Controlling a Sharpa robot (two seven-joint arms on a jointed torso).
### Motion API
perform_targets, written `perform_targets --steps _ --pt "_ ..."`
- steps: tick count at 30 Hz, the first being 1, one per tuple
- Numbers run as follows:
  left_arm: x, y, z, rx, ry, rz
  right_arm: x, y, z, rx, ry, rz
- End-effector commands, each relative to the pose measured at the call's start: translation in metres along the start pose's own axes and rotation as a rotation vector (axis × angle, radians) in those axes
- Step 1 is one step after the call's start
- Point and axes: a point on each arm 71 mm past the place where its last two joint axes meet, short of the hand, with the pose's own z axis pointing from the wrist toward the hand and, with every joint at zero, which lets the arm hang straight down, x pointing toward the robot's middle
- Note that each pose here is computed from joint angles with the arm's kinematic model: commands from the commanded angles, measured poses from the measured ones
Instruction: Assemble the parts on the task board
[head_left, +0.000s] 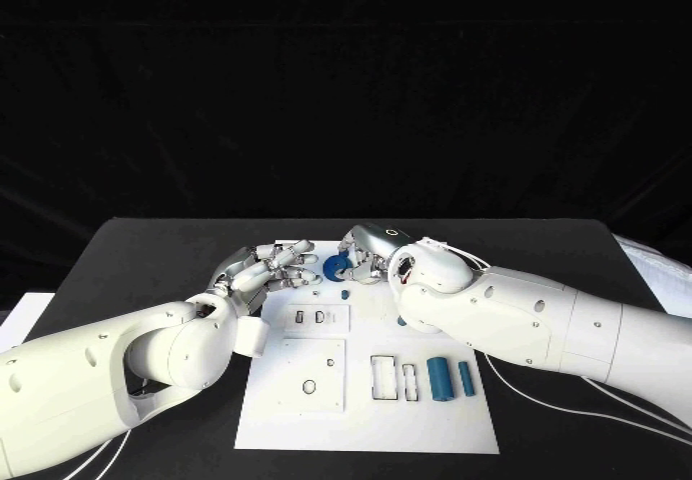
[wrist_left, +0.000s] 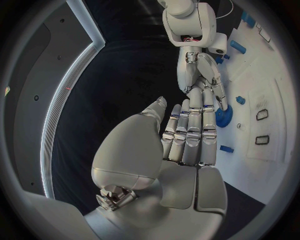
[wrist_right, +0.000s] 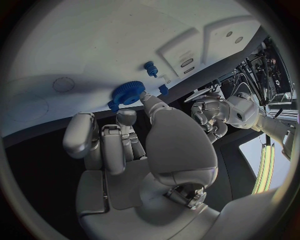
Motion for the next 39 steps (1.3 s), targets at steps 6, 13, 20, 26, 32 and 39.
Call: perform_targets --steps 6,13,20,26,32,39 --pt "0.0025 -0.0014 0.0003 0.012 0.021 -0.011 -0.005 -0.005 -0.011 -0.036 -0.039 0.028" --pt "0.0018 -0.0016 -0.0005 0.011 0.021 -0.012 -0.027 -0.033 -0.042 -0.086 -0.071 0.108" --pt "-0.0009 -0.0021 -0.0014 0.012 0.014 -0.014 -0.055 -0.081 -0.077 -0.209 -0.078 0.188" --pt "-0.0011 -0.0014 -0.0006 0.01 0.016 -0.016 -0.063 -0.123 -0.095 -0.183 -0.08 0.176" --pt "-0.0006 0.0001 0.0003 0.007 0.02 -0.019 -0.061 -0.161 -0.107 -0.105 -0.069 0.166" --pt "0.0 0.0012 0.001 0.005 0.022 -0.023 -0.05 -0.183 -0.108 -0.041 -0.048 0.184"
